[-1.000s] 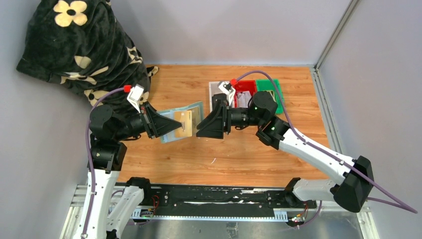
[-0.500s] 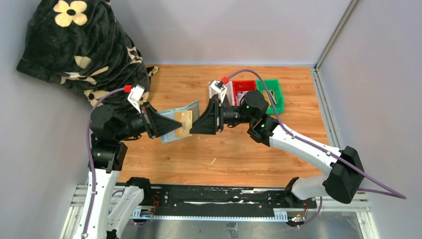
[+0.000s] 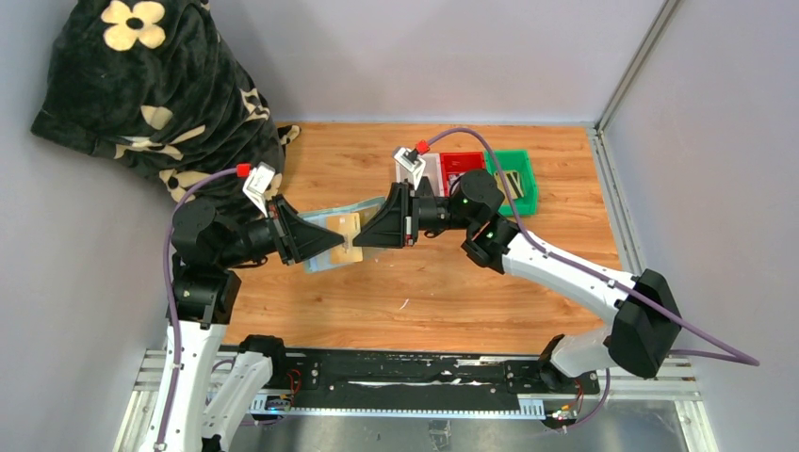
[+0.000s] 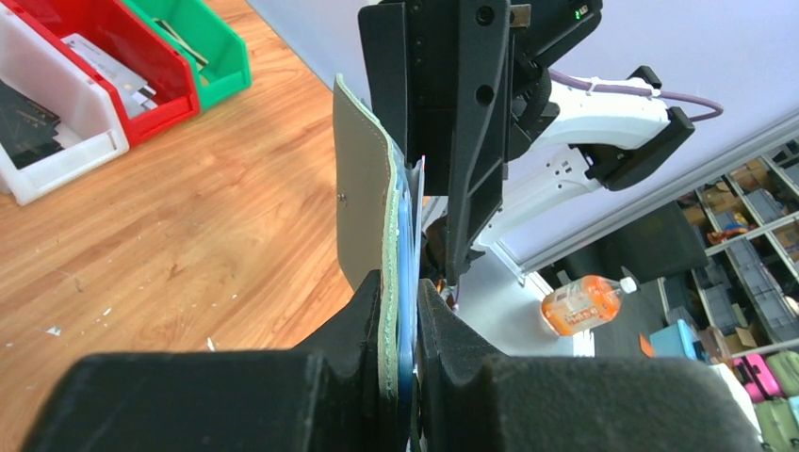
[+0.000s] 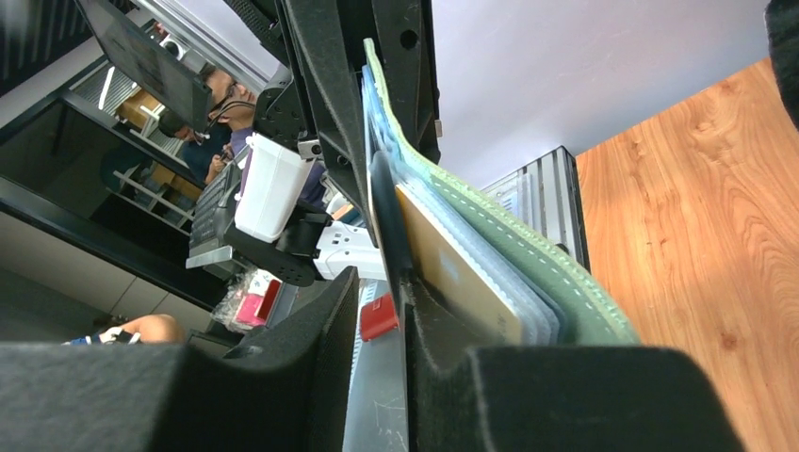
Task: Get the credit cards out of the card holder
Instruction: Remove the credit card from the card holder.
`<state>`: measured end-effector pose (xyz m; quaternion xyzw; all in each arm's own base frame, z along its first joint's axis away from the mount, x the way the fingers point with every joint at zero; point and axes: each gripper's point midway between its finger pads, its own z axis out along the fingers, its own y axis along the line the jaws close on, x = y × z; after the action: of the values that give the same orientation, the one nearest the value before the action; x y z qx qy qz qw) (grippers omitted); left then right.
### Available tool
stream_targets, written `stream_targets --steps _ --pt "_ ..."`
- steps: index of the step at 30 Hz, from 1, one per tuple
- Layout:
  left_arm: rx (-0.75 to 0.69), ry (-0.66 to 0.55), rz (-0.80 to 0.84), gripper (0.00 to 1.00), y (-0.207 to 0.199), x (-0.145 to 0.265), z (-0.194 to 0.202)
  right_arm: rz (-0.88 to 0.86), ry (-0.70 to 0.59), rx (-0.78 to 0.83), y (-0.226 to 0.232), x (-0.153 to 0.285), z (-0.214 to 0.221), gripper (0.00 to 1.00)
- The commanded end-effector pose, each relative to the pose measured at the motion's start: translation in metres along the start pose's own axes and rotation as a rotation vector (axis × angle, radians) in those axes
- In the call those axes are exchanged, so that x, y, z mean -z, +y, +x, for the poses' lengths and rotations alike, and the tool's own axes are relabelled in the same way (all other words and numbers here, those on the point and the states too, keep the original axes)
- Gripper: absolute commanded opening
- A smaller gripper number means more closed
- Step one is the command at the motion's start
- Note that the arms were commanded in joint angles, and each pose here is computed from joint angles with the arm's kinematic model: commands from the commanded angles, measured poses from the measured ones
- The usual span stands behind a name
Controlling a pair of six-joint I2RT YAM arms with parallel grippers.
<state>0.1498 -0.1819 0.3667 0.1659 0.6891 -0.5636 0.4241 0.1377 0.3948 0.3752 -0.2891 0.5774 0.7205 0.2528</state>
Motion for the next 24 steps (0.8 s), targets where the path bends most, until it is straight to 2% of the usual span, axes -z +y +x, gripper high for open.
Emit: stream_targets --steps 1,6,10,24 --pt "-0.032 0.004 0.041 0.00 -0.014 0.004 0.000 -0.053 -0.020 0.027 0.014 -0.006 -0.006 0.23" --pt "-0.029 0.018 0.077 0.00 -0.024 0.005 0.000 -0.026 -0.029 0.018 0.007 0.002 0.000 0.08" --pt "-0.013 0.024 0.101 0.00 -0.029 0.005 -0.002 0.004 -0.043 0.013 -0.001 0.013 0.006 0.02" --pt "-0.009 0.015 0.132 0.00 -0.037 0.006 -0.006 0.016 -0.072 0.020 0.002 0.025 0.010 0.01"
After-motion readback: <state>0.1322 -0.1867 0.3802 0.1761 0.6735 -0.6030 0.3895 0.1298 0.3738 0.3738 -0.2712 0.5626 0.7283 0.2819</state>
